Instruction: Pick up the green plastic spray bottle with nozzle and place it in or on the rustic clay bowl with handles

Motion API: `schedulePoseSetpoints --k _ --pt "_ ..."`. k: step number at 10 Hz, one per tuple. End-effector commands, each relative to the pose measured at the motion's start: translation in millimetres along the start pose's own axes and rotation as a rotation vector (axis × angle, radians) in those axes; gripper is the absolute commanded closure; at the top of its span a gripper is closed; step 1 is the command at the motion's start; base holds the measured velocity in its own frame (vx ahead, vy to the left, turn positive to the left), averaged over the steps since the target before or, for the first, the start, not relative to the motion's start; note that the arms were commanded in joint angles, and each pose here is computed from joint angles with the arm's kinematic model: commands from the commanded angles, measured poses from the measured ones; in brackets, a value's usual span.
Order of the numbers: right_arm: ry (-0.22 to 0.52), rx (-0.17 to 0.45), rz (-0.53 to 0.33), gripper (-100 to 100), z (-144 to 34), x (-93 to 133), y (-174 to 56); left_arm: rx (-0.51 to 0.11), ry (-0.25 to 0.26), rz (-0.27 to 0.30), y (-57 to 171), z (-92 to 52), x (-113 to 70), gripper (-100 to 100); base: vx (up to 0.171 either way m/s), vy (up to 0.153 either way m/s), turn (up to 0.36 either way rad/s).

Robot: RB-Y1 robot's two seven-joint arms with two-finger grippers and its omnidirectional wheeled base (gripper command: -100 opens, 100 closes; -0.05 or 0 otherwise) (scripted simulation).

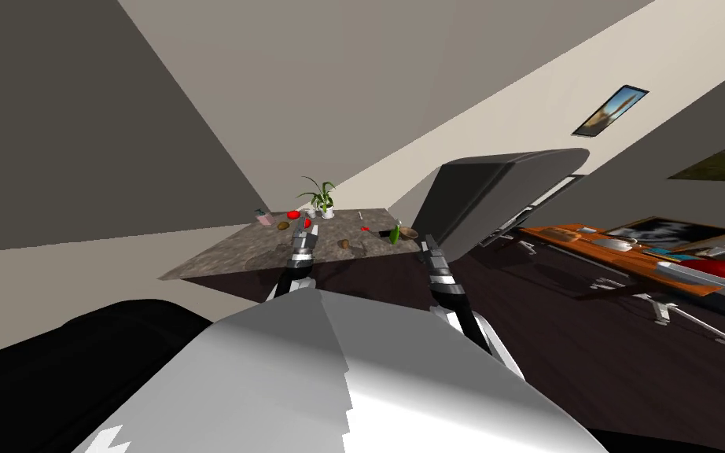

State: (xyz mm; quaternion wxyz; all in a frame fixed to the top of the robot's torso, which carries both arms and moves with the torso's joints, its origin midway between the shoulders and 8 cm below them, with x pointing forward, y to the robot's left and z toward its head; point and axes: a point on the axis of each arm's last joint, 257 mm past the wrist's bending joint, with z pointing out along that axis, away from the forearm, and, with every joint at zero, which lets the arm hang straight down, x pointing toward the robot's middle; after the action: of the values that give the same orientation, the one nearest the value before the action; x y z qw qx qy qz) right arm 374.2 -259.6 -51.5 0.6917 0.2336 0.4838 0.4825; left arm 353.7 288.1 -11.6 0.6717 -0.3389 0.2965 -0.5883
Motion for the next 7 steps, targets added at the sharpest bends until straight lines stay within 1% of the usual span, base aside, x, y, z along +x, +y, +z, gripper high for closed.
schedulePoseSetpoints --k 1,2,3,5,6,7 --pt "0.043 0.062 -0.059 -100 -6.5 1.3 -21.7 0.000 0.000 0.000 0.0 0.0 0.0 0 -0.053 0.027 0.198" --pt "0.071 0.101 -0.096 -100 -11.8 1.1 -36.6 0.000 0.000 0.000 0.0 0.0 0.0 0 -0.051 0.024 0.163" --pt "0.083 0.099 -0.105 -100 -11.9 1.8 -36.5 0.000 0.000 0.000 0.0 0.0 0.0 0 -0.034 0.017 0.040" --pt "0.138 0.178 -0.180 -100 -23.9 -1.5 -66.8 0.000 0.000 0.000 0.0 0.0 0.0 0 -0.039 0.026 0.164" --pt "0.147 0.176 -0.187 -100 -23.8 -1.2 -66.7 0.000 0.000 0.000 0.0 0.0 0.0 0 -0.030 0.018 0.064" --pt "0.172 0.216 -0.223 -100 -30.5 -4.3 -81.9 0.000 0.000 0.000 0.0 0.0 -0.1 0 -0.028 0.028 0.136"
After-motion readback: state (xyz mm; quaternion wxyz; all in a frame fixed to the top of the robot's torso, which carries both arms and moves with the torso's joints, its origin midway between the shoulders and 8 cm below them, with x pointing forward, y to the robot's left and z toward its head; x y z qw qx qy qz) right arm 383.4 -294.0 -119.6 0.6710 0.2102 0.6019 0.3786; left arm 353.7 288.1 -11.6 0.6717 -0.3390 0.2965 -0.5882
